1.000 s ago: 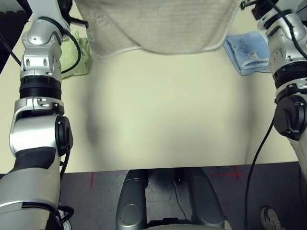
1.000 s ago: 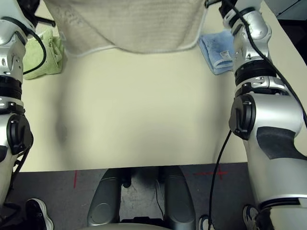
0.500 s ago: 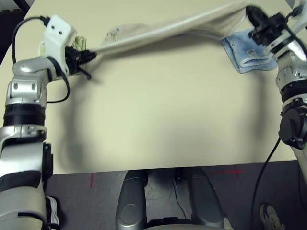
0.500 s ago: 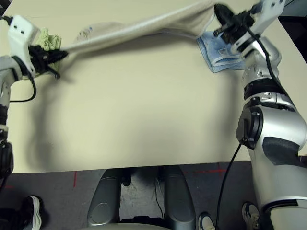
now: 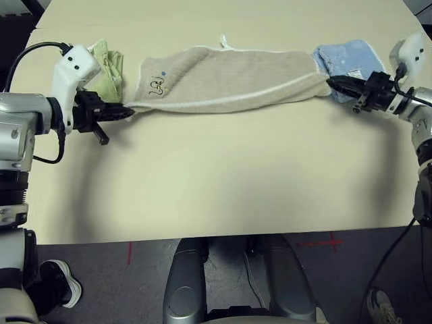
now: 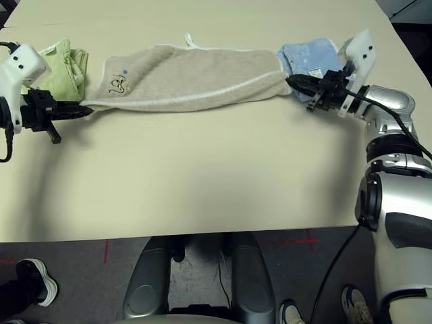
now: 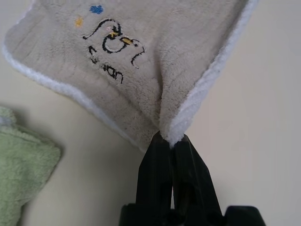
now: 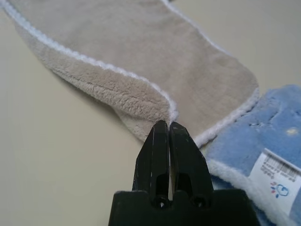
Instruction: Fold the towel and set it aside.
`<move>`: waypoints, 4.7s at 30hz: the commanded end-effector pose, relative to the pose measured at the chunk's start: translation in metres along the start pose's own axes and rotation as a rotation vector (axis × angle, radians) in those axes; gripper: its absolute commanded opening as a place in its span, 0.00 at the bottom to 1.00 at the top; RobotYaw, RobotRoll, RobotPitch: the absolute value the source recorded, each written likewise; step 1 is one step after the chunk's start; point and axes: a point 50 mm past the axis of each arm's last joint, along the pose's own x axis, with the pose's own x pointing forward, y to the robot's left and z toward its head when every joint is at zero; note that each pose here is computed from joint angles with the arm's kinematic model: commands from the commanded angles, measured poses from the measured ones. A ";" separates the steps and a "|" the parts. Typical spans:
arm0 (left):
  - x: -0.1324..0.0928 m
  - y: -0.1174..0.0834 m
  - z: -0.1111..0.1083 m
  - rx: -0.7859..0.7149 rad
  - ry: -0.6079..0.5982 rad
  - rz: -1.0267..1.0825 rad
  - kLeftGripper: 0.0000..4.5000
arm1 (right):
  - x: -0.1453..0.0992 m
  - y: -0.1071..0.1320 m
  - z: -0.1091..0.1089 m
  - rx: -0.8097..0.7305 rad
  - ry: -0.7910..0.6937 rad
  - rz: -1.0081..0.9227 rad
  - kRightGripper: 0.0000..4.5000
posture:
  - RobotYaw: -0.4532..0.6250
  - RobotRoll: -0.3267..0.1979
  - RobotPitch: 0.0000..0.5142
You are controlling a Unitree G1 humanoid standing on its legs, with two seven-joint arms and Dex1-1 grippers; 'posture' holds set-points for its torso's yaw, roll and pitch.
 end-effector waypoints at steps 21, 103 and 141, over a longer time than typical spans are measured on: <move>-0.028 -0.013 -0.012 0.169 0.208 -0.144 0.00 | -0.058 0.001 -0.003 0.073 0.110 0.178 0.00 | 0.46 0.62 0.62; 0.029 0.070 0.027 0.349 0.229 0.207 0.42 | 0.039 -0.019 0.020 -0.125 0.213 -0.267 0.42 | 0.44 0.62 0.61; 0.008 0.045 0.027 0.258 0.116 0.012 1.00 | 0.021 -0.013 0.032 0.063 -0.213 -0.176 0.99 | 0.43 0.62 0.58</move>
